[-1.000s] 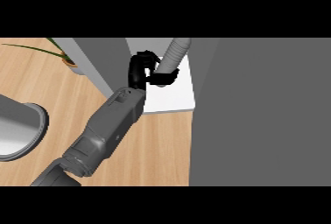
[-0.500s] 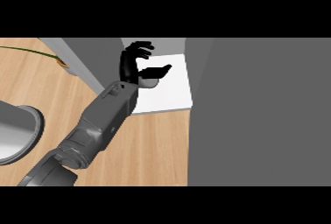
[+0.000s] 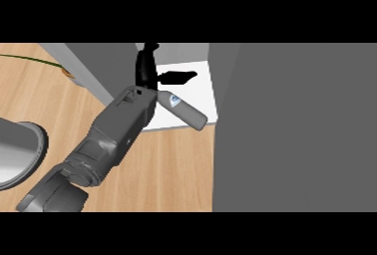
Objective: Pick up the bottled water, place it into the cabinet and close the cabinet
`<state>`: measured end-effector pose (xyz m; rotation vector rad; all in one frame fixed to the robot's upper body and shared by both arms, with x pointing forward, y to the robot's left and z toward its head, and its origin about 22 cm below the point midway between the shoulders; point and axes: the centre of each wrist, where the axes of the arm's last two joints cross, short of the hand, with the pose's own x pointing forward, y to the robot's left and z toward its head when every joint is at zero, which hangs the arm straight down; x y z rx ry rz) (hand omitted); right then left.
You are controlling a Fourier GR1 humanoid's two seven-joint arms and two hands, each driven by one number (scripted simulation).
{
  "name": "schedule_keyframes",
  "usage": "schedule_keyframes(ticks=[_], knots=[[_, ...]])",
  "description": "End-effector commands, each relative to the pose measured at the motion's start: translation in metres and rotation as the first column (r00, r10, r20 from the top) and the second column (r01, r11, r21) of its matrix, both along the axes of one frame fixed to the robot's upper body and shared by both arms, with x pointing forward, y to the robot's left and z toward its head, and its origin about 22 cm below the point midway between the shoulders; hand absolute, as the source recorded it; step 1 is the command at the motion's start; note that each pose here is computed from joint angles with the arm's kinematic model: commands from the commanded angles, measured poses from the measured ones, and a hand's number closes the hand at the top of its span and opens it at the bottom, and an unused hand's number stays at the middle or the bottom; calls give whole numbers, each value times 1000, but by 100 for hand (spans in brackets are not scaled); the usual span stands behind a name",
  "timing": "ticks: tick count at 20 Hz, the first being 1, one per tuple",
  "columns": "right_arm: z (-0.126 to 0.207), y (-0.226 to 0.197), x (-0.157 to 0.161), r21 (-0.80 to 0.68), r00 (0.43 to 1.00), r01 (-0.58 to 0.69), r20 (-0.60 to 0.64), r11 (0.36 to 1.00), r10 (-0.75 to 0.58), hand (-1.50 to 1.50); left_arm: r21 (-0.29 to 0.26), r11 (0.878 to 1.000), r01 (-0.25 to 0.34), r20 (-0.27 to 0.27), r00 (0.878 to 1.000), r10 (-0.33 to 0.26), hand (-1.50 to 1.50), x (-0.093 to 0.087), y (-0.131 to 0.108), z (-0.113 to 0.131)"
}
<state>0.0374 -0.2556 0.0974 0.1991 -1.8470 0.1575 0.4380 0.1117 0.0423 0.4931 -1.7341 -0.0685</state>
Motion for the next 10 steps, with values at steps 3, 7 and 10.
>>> schedule_keyframes(ticks=[3, 7, 10], knots=[[13, 6, -1, 45, 1000, -16, 26, 999, 15, -150, -130, 980, 147, 113, 985, -133, -150, 3, -25, 22], [11, -2, -5, 56, 1000, -26, 14, 998, 25, -150, -213, 947, 239, 175, 963, -204, -150, 4, -14, 19], [23, 1, -10, 57, 1000, -28, 2, 998, 28, -150, -216, 928, 302, 202, 944, -261, -150, 4, -24, 26]])
